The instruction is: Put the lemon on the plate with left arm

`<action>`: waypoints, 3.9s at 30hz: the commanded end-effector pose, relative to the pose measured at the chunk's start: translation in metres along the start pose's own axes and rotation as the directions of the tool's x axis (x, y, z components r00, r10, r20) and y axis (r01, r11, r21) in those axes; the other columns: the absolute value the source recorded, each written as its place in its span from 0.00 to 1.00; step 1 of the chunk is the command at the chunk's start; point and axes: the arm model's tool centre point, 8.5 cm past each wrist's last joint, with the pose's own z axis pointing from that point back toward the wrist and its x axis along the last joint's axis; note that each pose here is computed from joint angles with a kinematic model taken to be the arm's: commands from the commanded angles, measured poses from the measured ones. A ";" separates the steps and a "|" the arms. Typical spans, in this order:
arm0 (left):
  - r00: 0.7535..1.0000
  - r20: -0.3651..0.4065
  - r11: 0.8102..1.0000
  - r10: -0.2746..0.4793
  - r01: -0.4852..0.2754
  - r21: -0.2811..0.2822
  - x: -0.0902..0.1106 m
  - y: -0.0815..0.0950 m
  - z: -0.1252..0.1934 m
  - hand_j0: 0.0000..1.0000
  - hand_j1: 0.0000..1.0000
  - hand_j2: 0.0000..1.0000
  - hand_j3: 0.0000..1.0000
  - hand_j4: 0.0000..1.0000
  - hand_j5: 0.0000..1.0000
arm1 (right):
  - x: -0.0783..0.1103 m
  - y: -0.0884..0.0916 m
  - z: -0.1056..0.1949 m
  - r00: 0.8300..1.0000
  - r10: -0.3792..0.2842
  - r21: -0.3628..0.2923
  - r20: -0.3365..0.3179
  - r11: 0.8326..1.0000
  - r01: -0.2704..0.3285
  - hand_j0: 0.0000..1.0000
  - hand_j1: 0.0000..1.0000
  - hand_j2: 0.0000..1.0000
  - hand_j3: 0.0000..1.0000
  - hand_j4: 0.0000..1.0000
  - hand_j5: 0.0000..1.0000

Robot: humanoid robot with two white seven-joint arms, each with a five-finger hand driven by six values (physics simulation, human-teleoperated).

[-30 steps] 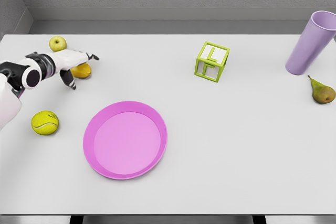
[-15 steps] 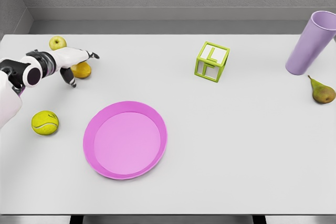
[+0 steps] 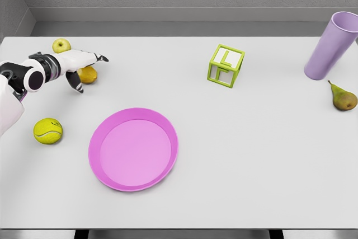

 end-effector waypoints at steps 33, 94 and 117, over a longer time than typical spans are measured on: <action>1.000 0.018 1.000 -0.004 0.004 -0.014 -0.002 -0.005 0.002 0.90 0.90 0.90 0.90 0.90 0.90 | 0.000 0.000 0.000 1.000 0.000 0.000 0.000 1.000 0.000 1.00 1.00 1.00 1.00 1.00 1.00; 0.962 0.224 0.984 -0.157 0.134 0.115 0.054 0.005 0.082 0.61 0.61 0.61 0.61 0.61 0.61 | 0.000 0.000 0.000 1.000 0.000 0.000 0.000 1.000 0.000 1.00 1.00 1.00 1.00 1.00 1.00; 0.628 0.722 0.951 -0.290 0.274 0.144 0.101 -0.059 0.131 0.56 0.56 0.56 0.56 0.56 0.56 | 0.000 0.000 0.000 1.000 0.000 0.000 0.000 1.000 0.000 1.00 1.00 1.00 1.00 1.00 1.00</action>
